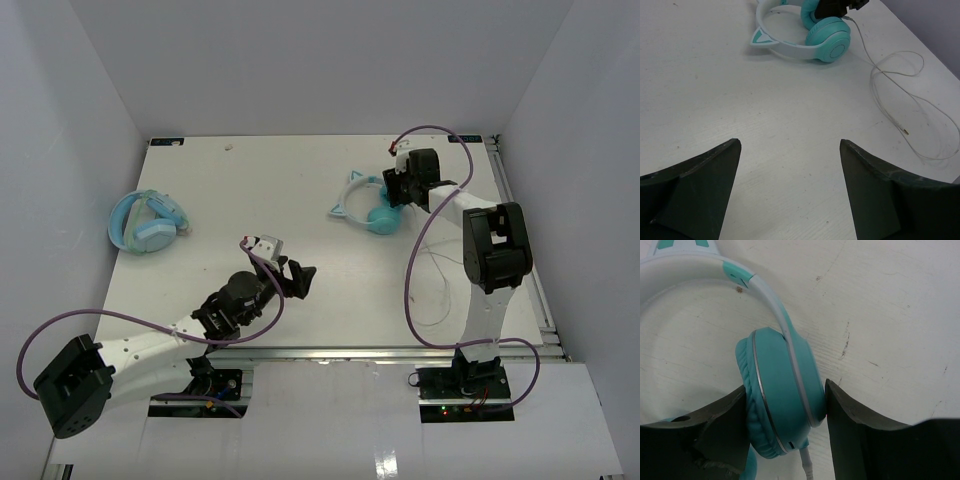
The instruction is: Wrap the headphones
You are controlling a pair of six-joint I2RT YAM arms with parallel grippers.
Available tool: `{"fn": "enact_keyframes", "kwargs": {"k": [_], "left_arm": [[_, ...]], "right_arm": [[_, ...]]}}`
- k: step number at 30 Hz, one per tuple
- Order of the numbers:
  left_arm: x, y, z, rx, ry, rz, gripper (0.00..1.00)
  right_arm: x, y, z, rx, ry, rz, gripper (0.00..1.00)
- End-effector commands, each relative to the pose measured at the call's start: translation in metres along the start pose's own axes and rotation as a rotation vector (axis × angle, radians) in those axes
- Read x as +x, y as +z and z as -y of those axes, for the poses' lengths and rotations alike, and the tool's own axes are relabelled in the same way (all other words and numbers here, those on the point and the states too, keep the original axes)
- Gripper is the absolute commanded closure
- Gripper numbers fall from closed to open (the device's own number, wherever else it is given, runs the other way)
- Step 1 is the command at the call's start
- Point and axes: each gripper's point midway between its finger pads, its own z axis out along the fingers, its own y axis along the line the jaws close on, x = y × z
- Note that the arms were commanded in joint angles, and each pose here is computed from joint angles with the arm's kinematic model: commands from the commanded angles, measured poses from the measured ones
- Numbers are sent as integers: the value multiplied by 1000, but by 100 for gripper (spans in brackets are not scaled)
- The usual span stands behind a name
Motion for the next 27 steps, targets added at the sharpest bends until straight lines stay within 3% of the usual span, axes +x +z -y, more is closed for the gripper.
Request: {"fn": "enact_keyframes", "kwargs": {"k": [1, 6, 11, 17, 27], "left_arm": [[-19, 7, -16, -155, -52, 9, 12], [-48, 15, -16, -270, -65, -53, 13], [-75, 21, -2, -240, -77, -101, 16], [-85, 34, 1, -215, -14, -228, 18], [-115, 48, 4, -202, 156, -234, 18]], "right_arm": [[-16, -33, -31, 5, -20, 1, 92], [-49, -86, -81, -17, -46, 110, 92], [-58, -134, -114, -66, -50, 180, 92], [-60, -180, -131, -143, -15, 240, 92], [-48, -226, -155, -282, 32, 278, 92]]}}
